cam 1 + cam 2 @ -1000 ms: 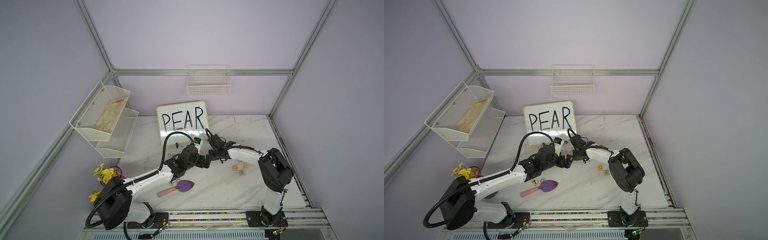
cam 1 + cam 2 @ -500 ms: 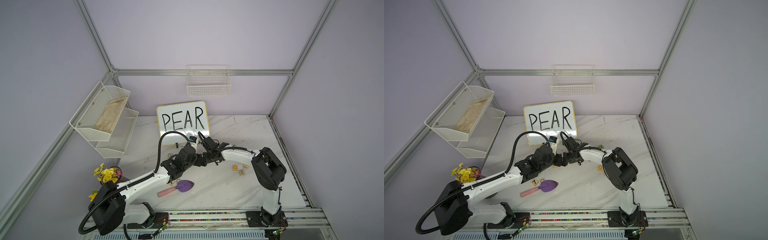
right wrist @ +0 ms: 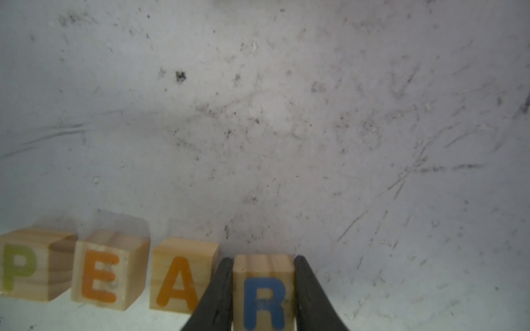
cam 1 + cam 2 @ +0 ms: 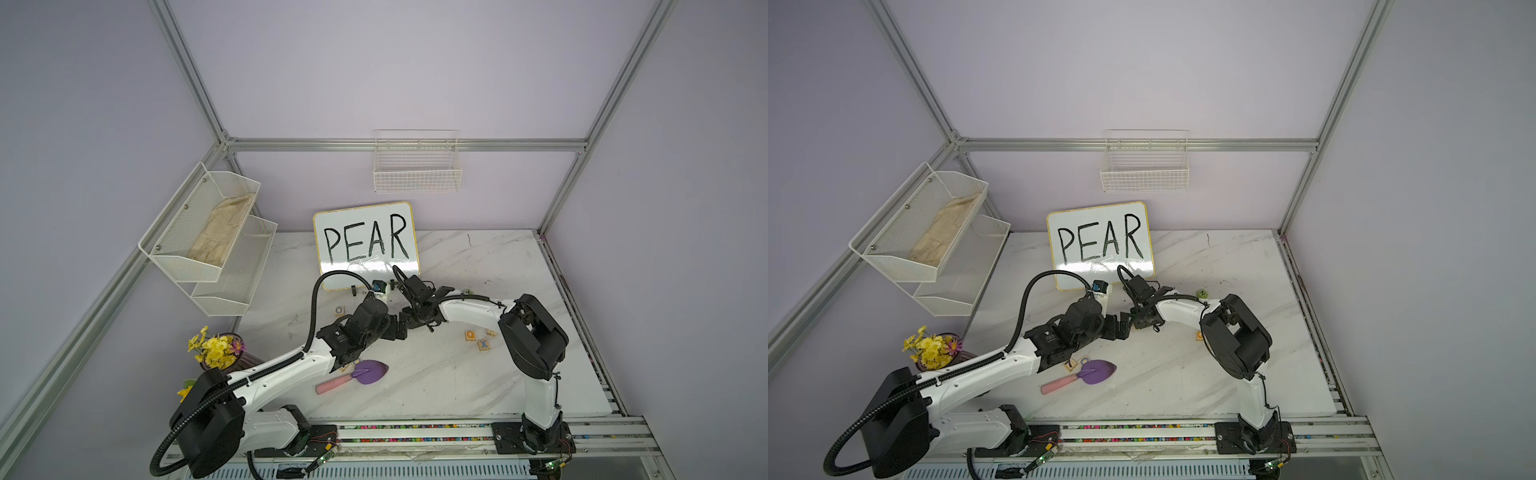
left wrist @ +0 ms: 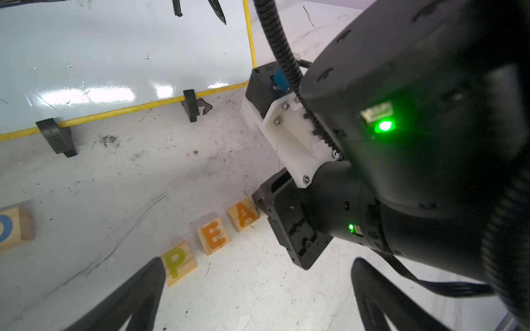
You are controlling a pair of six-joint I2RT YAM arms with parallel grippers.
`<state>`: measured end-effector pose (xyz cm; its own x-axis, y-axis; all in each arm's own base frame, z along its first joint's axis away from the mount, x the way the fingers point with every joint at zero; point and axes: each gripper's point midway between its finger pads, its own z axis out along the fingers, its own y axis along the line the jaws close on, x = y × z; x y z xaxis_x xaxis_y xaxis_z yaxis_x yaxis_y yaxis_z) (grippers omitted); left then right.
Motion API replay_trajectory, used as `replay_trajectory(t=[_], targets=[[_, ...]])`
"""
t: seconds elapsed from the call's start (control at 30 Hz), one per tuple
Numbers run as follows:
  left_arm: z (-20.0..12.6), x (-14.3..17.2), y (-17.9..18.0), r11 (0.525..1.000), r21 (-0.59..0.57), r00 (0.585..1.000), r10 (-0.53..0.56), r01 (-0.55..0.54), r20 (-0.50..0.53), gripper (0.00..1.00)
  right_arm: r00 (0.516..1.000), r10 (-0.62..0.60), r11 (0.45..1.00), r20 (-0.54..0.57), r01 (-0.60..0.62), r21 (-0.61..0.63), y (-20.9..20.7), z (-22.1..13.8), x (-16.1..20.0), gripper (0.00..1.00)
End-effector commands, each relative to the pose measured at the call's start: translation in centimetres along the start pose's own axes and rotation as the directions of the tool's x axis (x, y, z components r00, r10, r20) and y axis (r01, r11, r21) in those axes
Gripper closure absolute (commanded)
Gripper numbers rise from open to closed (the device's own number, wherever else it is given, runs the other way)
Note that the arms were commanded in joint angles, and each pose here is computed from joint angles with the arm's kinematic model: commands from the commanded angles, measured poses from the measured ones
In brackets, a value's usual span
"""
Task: Spell the uppercase word “pear” with letter blocks
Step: Place the letter block at the center of the board.
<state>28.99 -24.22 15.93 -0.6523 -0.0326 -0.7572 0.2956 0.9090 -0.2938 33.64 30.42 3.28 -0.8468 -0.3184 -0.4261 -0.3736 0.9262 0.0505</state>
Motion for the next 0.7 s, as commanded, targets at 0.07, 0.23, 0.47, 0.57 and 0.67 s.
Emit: replay_trajectory(t=[0.07,0.23,0.47,0.57,0.67], targets=[[-0.11,0.79,0.7,1.0,-0.016,1.0,-0.019,0.02,0.004,0.0,1.0,-0.007,1.0,-0.013,0.007,0.014,0.14,0.18,0.01,0.67],[0.01,0.75,0.67,1.0,-0.016,1.0,-0.018,0.018,0.003,0.0,1.0,-0.009,1.0,-0.017,0.01,0.015,0.18,0.43,0.01,0.67],[0.1,0.75,0.7,1.0,-0.019,1.0,-0.018,0.018,0.002,0.0,1.0,-0.009,1.0,-0.024,0.01,0.022,0.05,0.55,0.21,0.67],[0.1,0.67,0.62,1.0,-0.017,1.0,-0.016,0.017,0.004,0.0,1.0,-0.009,1.0,-0.025,0.01,0.024,-0.01,0.55,0.29,0.67],[0.15,0.65,0.53,1.0,-0.016,1.0,-0.016,0.016,0.003,0.0,1.0,-0.007,1.0,-0.023,0.008,0.024,0.01,0.57,0.18,0.67]])
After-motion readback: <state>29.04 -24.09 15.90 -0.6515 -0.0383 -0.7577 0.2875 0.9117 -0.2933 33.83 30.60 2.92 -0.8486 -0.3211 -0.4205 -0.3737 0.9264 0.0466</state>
